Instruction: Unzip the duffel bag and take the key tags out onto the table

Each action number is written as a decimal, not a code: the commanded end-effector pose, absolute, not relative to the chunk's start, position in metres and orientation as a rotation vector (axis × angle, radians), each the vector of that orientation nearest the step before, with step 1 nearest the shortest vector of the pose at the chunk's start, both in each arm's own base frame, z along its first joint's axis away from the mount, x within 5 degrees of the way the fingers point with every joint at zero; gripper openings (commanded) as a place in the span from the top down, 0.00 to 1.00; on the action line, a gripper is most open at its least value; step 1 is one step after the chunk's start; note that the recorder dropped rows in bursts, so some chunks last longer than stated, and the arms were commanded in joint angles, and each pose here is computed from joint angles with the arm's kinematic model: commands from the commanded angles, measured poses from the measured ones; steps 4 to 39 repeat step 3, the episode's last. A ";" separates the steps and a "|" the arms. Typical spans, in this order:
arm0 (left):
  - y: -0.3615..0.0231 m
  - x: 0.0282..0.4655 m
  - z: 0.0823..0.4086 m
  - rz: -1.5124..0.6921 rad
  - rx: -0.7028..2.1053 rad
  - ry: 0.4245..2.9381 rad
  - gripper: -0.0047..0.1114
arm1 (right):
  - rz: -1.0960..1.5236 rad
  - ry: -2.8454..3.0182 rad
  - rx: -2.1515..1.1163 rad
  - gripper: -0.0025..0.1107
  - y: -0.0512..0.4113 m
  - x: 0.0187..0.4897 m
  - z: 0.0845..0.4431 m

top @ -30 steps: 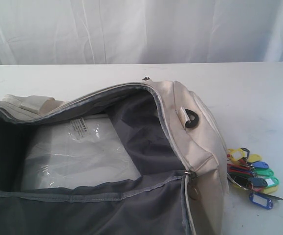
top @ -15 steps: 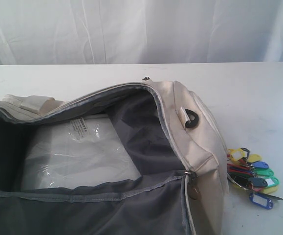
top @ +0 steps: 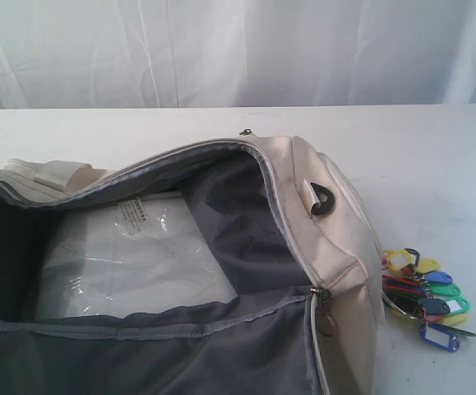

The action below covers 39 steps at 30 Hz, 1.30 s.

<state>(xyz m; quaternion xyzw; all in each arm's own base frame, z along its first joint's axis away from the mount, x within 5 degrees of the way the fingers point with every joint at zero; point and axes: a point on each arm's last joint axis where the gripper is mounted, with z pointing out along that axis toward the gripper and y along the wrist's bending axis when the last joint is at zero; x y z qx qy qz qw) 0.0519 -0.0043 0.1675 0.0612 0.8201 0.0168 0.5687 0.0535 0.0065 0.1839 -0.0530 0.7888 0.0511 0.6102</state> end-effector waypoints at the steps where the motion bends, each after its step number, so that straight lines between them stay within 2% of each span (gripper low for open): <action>1: -0.005 0.052 0.167 0.019 0.137 1.922 0.96 | 0.118 1.818 -0.112 0.98 0.006 0.053 0.183; 39: -0.005 0.052 0.167 0.019 0.137 1.922 0.96 | 0.118 1.818 -0.112 0.98 0.006 0.053 0.183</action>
